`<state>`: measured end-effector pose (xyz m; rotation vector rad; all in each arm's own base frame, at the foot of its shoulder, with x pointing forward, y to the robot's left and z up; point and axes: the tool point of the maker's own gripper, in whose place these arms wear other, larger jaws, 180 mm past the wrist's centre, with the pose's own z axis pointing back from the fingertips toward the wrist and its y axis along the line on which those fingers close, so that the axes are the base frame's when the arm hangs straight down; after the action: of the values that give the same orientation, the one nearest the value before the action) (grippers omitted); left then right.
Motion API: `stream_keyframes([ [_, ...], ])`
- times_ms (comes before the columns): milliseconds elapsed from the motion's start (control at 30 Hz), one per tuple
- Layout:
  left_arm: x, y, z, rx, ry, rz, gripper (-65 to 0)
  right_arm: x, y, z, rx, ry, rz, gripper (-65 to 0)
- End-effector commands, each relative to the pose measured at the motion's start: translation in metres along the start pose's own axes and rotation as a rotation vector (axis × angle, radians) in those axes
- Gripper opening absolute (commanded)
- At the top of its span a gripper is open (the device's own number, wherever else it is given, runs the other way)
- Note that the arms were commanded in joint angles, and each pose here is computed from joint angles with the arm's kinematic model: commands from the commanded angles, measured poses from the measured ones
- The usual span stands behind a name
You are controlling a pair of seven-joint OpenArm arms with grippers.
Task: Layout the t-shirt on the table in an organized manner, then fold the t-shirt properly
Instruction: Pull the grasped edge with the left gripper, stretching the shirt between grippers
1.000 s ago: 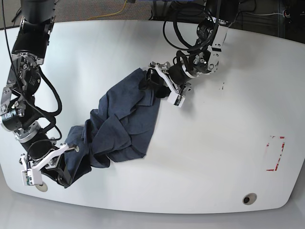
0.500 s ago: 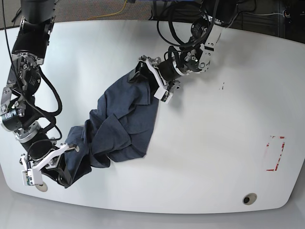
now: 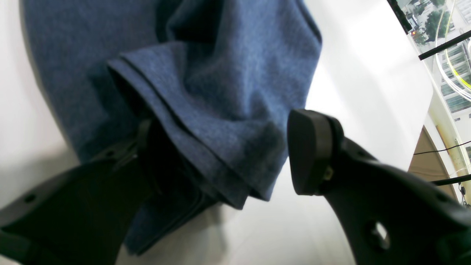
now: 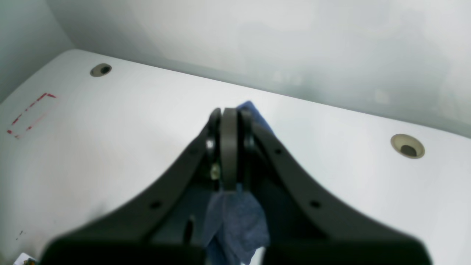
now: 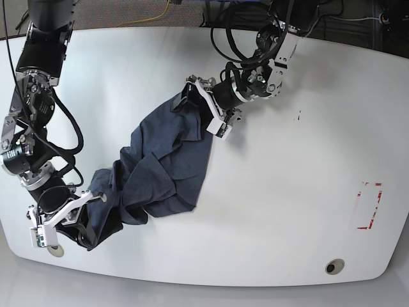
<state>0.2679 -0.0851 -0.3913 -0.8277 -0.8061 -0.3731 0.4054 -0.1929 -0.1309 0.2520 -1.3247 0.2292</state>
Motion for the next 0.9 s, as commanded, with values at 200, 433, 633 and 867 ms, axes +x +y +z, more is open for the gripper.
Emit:
stream_keyframes([
  [200, 0.032, -0.005, -0.002, -0.023, -0.081, -0.022, -43.1, 0.015, 0.000, 0.002, -0.002, -0.056, 0.005, -65.0],
  [433, 0.033, -0.004, -0.002, -0.023, -0.083, -0.024, -50.0, 0.015, 0.001, 0.001, 0.000, -0.058, 0.001, -65.0],
  [633, 0.034, -0.004, -0.003, -0.023, -0.084, -0.025, -50.0, 0.015, 0.001, 0.001, 0.001, -0.058, -0.001, -65.0],
  [867, 0.033, -0.005, -0.003, -0.023, -0.082, -0.028, -50.5, 0.015, 0.001, 0.001, 0.001, -0.058, -0.001, -65.0],
])
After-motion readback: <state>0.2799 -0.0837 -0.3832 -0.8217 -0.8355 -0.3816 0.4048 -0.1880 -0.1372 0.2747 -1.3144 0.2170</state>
